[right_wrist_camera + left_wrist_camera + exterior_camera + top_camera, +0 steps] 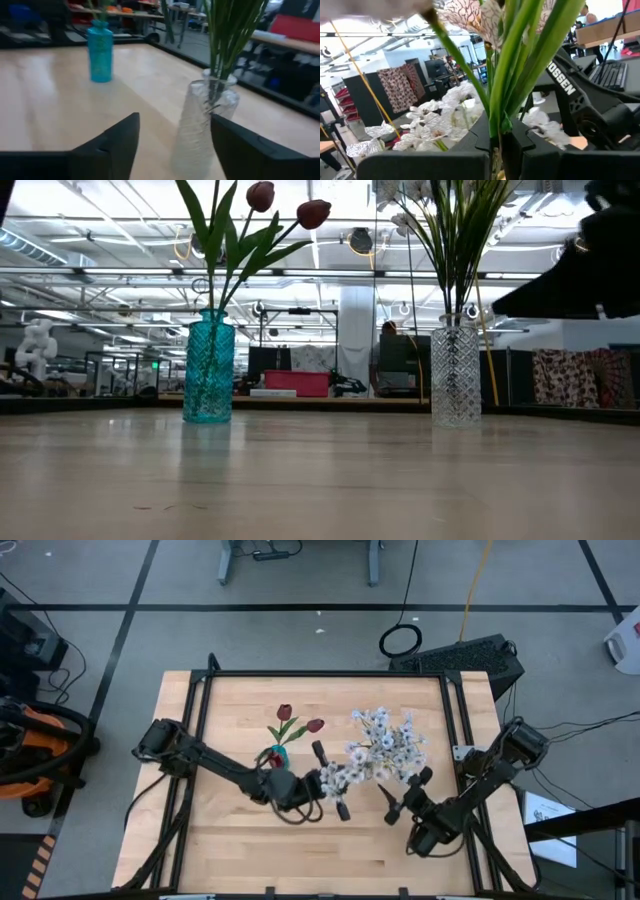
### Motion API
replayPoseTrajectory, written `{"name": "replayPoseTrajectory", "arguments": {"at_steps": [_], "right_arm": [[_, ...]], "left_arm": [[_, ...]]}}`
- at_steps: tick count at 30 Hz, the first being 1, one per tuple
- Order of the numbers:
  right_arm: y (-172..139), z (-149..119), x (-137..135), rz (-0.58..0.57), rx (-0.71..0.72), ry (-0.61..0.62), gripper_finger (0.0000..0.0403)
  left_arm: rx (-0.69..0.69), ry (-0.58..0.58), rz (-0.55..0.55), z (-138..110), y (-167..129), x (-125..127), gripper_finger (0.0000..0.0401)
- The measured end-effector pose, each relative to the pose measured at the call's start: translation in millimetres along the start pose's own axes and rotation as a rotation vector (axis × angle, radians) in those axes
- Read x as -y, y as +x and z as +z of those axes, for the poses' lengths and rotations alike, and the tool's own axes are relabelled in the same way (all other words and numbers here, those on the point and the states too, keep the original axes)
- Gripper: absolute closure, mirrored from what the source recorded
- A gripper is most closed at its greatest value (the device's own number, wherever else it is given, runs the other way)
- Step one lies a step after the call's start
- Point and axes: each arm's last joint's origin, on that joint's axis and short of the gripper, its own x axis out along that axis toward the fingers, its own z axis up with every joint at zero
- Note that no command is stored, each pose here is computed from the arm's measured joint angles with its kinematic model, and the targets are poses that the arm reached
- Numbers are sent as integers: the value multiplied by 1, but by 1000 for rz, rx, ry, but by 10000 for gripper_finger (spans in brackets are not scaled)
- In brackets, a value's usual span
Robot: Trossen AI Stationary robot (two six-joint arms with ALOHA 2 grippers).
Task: Sort flowers into vase by color
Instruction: Put the white daisies into the transparent vase
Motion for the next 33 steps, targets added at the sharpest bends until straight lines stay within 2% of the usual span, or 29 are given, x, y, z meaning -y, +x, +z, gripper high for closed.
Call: {"name": "replayPoseTrajectory", "arguments": {"at_steps": [5,9,23,33], "right_arm": [[13,3,2,-58,14,-35,107],[19,5,4,-90,64,-57,94],[43,9,10,-194,53,-70,105],[53,12,6,-218,47,11,147]], "left_arm": [[12,-22,-7,-4,9,-10,382],[-5,-7,-6,-8,12,-14,382],[-32,-7,-9,-15,19,-21,382],[-36,-19,-27,-18,21,-23,382]]}}
